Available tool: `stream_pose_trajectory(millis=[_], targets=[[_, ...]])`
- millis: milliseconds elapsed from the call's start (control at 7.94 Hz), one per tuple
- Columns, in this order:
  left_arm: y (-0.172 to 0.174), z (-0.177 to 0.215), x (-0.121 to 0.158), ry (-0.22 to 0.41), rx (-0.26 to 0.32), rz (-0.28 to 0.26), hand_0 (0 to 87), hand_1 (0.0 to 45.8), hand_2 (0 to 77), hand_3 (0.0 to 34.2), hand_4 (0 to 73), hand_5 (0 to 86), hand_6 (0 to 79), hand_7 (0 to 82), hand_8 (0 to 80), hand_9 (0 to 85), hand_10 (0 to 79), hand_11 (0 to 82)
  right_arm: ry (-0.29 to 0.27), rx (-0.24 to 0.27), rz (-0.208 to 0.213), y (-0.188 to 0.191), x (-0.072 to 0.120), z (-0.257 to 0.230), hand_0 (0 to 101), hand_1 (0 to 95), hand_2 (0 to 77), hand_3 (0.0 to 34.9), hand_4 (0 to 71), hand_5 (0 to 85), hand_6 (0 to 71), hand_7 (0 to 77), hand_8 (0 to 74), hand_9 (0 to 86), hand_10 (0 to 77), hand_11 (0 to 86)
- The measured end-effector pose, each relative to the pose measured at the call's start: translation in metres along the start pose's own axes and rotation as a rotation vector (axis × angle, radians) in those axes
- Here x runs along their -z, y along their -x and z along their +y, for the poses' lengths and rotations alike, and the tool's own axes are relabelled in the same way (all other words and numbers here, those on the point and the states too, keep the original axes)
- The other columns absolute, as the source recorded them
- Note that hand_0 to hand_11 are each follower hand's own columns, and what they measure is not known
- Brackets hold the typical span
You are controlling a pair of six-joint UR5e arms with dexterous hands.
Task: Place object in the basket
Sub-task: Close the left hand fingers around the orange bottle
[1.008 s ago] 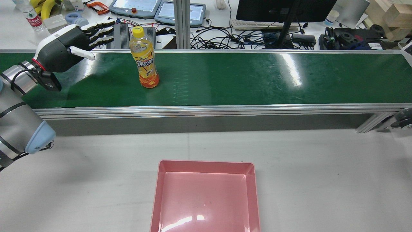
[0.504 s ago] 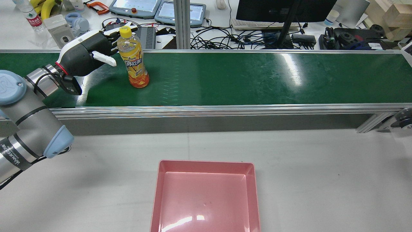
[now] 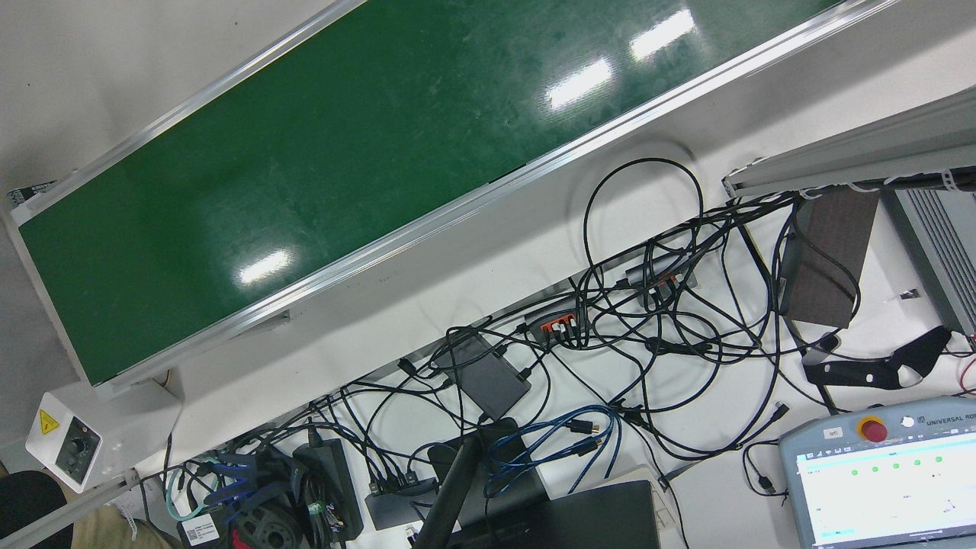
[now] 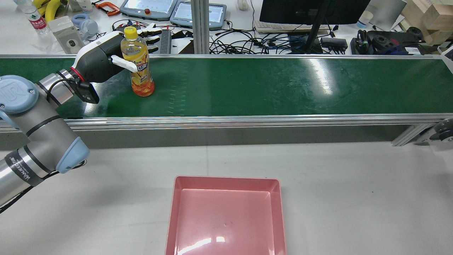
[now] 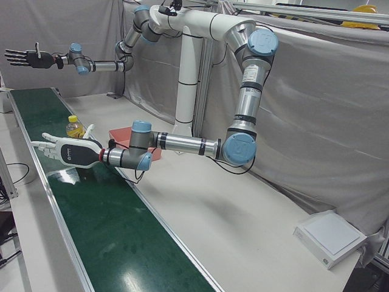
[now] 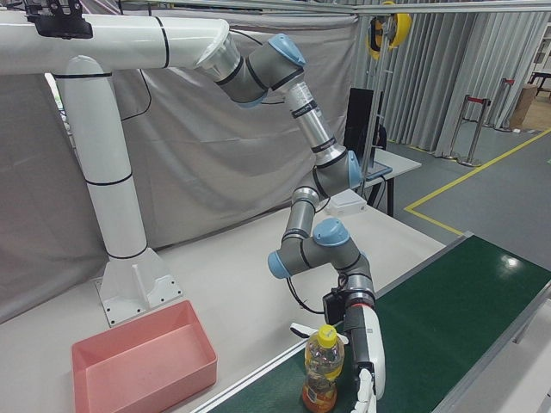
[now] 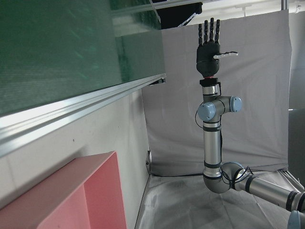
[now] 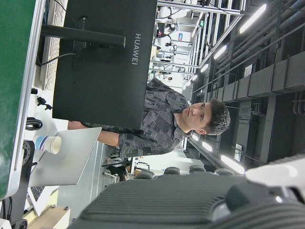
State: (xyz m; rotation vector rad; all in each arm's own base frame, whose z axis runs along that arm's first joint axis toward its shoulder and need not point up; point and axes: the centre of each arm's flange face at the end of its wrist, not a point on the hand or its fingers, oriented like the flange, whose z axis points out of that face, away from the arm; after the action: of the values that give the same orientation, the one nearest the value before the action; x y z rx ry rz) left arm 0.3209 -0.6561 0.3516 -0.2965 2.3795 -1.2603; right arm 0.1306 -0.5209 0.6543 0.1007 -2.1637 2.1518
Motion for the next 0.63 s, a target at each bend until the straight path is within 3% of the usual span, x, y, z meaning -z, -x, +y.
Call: stream_pose_trajectory(millis=[126,252,378,504,630], targets=[[0.003,0.005,-0.004,0.004,0.003,-0.005,48.4,11.4,0.0,0.0,18.0,16.9,0.0,0.5,10.4,16.4,12.0,18.5,0.0,0.0,0.0,0.0,0.0,0.0,0,0.0,0.5,0.3,0.0,0.0,0.0,0.5,0.0,0.0,0.0,0.0],[0.008,0.008,-0.006,-0.006,0.005,-0.015,50.3,14.7,4.4,0.0,21.8,31.6,8.7,15.3,21.8,30.5,12.0,18.5,0.0,0.0,0.0,0.0,0.0,0.0,0,0.0,0.5,0.2,0.0,0.0,0.0,0.5,0.0,0.0,0.0,0.0],[0.009,0.009,-0.006,-0.022,0.006,-0.023,52.9,14.7,20.7,0.0,33.3,46.9,23.5,32.2,21.8,30.5,26.2,34.4,0.0,0.0,0.0,0.0,0.0,0.0,0,0.0,0.5,0.2,0.0,0.0,0.0,0.5,0.0,0.0,0.0,0.0],[0.009,0.013,-0.009,-0.03,0.007,-0.027,53.3,3.3,41.5,0.0,49.6,52.9,46.9,54.5,50.2,64.9,57.3,61.1,0.0,0.0,0.0,0.0,0.0,0.0,0,0.0,0.5,0.3,0.0,0.0,0.0,0.5,0.0,0.0,0.0,0.0],[0.007,0.021,-0.013,-0.025,0.008,-0.026,53.1,1.6,45.3,0.0,49.6,52.9,60.0,63.8,50.2,64.9,57.3,61.1,0.0,0.0,0.0,0.0,0.0,0.0,0,0.0,0.5,0.3,0.0,0.0,0.0,0.5,0.0,0.0,0.0,0.0]])
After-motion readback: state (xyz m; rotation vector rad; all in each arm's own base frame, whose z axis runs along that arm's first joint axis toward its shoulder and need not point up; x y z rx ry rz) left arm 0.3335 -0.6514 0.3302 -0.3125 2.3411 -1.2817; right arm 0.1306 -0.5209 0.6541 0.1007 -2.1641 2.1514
